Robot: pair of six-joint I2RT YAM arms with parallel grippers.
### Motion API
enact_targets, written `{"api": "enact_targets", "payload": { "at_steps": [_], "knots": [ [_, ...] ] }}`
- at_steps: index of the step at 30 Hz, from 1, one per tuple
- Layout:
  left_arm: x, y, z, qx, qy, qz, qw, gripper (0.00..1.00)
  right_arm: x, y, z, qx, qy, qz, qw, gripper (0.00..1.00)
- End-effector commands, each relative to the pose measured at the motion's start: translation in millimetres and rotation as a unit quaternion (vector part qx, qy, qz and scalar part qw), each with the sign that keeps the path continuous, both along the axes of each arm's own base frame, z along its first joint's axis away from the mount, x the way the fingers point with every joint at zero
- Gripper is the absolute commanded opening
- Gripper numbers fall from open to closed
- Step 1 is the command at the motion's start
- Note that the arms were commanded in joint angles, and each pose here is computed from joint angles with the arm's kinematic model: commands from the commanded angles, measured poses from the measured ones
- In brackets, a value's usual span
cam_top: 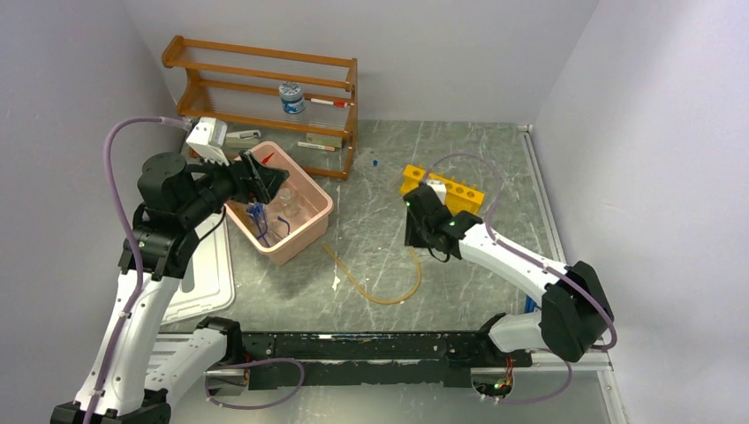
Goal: Organize the chemistry lab equipment
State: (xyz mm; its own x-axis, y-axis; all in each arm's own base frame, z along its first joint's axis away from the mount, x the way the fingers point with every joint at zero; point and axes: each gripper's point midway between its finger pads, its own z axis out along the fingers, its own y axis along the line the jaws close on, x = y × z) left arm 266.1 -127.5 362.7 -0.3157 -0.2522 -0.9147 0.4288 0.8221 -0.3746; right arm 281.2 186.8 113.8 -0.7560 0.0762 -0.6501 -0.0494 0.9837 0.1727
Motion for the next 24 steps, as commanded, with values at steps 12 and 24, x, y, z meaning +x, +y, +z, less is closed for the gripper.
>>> {"api": "enact_targets", "payload": {
  "at_steps": [12, 24],
  "knots": [
    [-9, -17, 11, -0.007, -0.038, -0.06, 0.997, 0.86, -67, -35, -93, -0.052, 0.173, -0.065, 0.981, 0.33],
    [-8, -18, 7, -0.009, -0.027, -0.06, 0.998, 0.84, -80, -42, -120, -0.083, 0.207, -0.046, 0.974, 0.22]
  ]
}}
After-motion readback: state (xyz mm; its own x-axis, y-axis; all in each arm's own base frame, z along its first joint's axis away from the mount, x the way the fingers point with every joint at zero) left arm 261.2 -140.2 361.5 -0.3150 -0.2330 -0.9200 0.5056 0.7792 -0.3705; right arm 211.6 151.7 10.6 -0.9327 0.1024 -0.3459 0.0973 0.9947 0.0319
